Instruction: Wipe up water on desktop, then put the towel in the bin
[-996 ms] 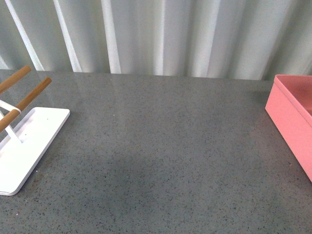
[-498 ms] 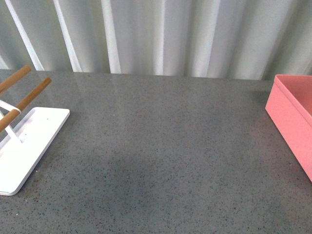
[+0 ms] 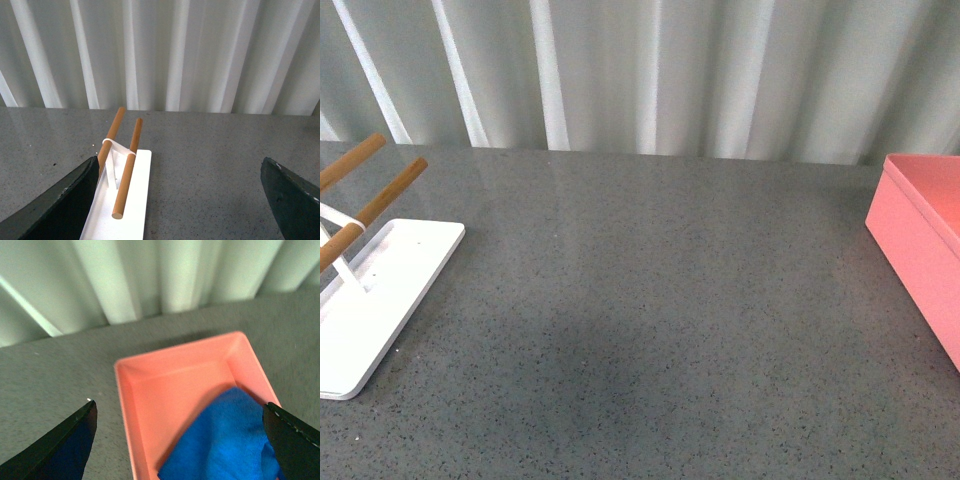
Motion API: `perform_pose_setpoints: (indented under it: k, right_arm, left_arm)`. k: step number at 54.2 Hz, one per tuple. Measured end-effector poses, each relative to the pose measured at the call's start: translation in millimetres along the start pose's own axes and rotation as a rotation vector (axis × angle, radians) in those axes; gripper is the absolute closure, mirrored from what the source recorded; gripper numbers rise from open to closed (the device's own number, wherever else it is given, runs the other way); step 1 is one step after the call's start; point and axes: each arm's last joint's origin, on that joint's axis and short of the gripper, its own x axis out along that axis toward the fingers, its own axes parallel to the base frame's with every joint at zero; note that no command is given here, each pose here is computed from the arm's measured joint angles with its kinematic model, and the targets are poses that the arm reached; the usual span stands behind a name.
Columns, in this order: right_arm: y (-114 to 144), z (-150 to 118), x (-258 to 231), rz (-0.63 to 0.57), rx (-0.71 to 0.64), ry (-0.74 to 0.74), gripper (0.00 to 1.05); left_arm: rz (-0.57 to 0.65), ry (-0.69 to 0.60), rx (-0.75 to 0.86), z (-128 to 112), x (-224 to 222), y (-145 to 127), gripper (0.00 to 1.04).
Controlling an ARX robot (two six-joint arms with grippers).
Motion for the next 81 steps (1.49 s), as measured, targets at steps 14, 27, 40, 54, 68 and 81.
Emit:
perform_pose_setpoints:
  k: [14,27,40,54,68,81]
  right_arm:
    - [21.3,-53.1,-75.4,0.154,-0.255,-0.238,0.07]
    - [30.4,-126.1,-100.0,0.19,-0.136,-0.531,0.39]
    - [24.5,-172.3,-104.4,0.198,-0.103,-0.497,0.78]
    - [19.0,-201.7,-115.7,0.199,-0.096,-0.508,1.01]
    - [15.2,-219.5,-124.4,0.197,-0.094,-0.51,1.01]
    - [13.3,-227.4,-129.9,0.199,-0.089,-0.538,1.01]
  left_arm:
    - [0.0,0.0,0.0,-0.1,0.0,0.0,0.07]
    - [0.0,0.0,0.0,-0.1,0.0,0.0,0.07]
    - [0.0,0.0,0.0,-0.1,0.0,0.0,0.07]
    - [0.0,0.0,0.0,0.0,0.0,0.0,0.07]
    - [0.0,0.0,0.0,0.0,0.0,0.0,0.07]
    - [0.0,0.0,0.0,0.0,0.0,0.0,0.07]
